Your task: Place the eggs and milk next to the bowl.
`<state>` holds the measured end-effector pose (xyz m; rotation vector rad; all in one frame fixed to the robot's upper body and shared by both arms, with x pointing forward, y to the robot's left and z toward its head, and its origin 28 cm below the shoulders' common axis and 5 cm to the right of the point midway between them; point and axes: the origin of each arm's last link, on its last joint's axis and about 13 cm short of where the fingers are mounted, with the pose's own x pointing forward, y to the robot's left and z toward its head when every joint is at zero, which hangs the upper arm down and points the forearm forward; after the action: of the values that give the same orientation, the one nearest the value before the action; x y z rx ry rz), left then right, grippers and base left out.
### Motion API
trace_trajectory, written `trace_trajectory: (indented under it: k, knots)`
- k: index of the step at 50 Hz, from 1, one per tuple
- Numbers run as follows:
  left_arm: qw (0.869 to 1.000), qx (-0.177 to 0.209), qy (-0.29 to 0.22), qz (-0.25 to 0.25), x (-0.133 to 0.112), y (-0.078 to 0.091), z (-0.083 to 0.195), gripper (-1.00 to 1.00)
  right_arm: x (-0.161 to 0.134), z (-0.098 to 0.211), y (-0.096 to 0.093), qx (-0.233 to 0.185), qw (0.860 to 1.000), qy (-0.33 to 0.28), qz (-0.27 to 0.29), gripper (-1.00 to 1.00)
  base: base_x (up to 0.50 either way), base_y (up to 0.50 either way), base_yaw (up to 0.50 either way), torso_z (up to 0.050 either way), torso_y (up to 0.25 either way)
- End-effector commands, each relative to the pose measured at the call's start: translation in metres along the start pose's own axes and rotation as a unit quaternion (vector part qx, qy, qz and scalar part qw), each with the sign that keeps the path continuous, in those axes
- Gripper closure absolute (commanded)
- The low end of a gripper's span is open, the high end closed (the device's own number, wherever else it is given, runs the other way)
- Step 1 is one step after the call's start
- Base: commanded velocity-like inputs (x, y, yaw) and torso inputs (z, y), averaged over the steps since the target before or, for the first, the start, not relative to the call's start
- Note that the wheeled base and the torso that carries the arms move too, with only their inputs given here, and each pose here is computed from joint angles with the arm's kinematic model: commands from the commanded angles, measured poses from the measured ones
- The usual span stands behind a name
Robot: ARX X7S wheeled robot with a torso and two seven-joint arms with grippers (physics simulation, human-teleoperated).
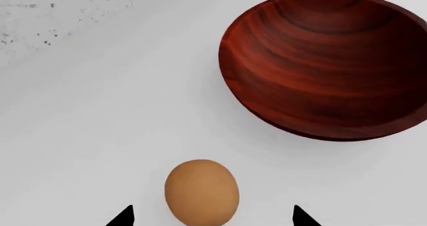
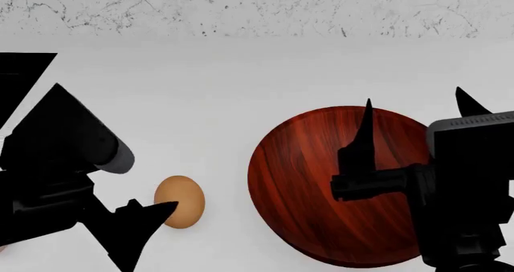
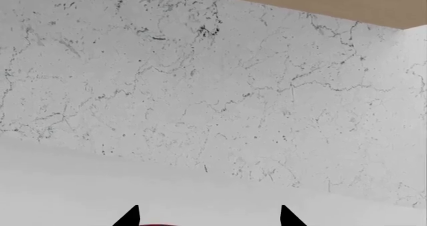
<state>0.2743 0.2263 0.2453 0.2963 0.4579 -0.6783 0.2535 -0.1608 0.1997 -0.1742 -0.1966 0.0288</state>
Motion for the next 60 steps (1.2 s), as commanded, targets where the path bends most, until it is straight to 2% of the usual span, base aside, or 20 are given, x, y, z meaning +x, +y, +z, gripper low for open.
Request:
trace_trajectory:
  k: [1,26,60]
  knots:
    - [1.000,0.005,0.018,0.002,0.018,0.002,-0.002,-1.00,0.000,-0.001,-0.001,0.001,1.000,0.000,-0.001,-1.00,0.00,0.00,0.00,0.000,0.000]
    - [0.999,0.003,0.048,0.012,0.053,0.010,-0.010,-1.00,0.002,-0.004,-0.001,0.003,1.000,0.002,0.000,-1.00,0.00,0.00,0.00,0.000,0.000]
    - [0.997,-0.010,0.070,0.005,0.083,0.015,-0.026,-1.00,0.002,-0.002,-0.001,-0.005,1.000,0.007,0.001,-1.00,0.00,0.00,0.00,0.000,0.000]
